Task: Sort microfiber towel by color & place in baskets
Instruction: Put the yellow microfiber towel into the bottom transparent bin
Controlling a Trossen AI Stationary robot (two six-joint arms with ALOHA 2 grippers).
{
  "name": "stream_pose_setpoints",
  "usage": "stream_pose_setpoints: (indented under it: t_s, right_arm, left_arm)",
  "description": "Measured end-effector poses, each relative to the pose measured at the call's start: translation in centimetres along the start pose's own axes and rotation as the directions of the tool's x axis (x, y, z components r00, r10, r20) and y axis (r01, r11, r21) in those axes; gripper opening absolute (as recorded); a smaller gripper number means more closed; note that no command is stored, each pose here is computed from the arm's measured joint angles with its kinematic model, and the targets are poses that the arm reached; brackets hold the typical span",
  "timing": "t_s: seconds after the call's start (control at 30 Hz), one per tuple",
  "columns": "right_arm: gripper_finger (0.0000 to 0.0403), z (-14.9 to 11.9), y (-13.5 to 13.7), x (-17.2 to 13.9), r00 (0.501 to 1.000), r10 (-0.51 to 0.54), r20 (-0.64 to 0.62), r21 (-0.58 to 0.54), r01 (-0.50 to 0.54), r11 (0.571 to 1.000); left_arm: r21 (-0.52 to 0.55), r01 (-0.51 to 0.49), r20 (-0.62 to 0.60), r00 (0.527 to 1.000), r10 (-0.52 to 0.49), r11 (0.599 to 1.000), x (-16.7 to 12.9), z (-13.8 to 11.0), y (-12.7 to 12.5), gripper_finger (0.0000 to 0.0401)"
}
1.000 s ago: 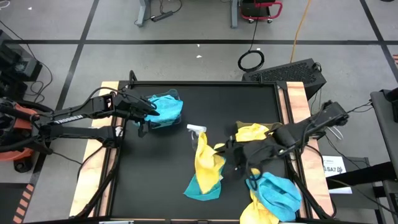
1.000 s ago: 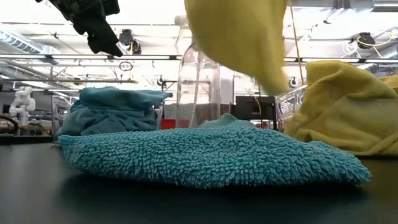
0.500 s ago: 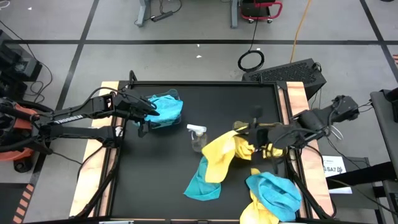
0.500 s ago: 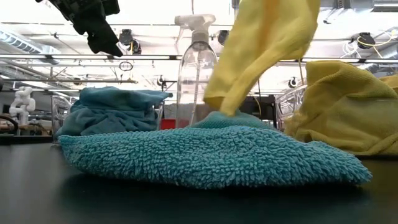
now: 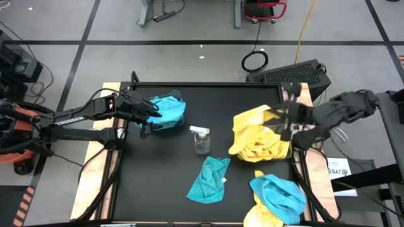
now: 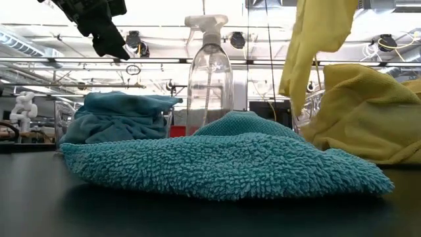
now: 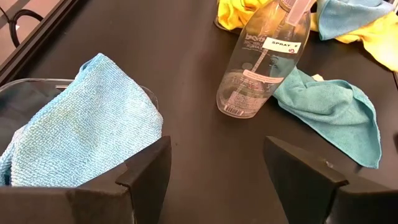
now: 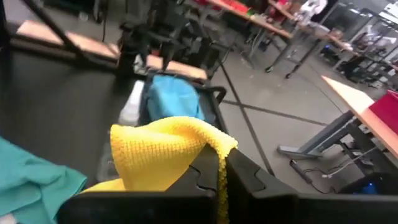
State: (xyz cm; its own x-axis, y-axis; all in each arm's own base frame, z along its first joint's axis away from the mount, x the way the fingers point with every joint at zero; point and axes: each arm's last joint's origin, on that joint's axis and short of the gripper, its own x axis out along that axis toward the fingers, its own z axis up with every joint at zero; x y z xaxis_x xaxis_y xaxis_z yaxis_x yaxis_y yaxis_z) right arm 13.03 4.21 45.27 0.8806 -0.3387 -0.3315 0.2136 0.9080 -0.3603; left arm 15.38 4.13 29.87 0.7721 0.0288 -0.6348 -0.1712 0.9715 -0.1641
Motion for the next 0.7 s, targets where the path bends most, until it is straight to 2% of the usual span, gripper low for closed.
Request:
stream_pose_setpoints:
  t_s: [0.53,0.7]
  right_arm:
    - [0.0000,-2.8,-5.2,-5.8,0.985,0.074,0.154,0.069,-0.086,0.994]
    - [0.0000,-3.9,-5.9,-7.0,0.965,0.193,0.177,0.101,-0.213,0.972]
  left_arm:
    - [0.000,0.000,0.000,1.000,0.000,1.000,0.0,0.0,0.0,0.0261]
    - [0.000,0.000,0.000,1.000,0.000,1.000,0.0,0.0,0.0,0.0261]
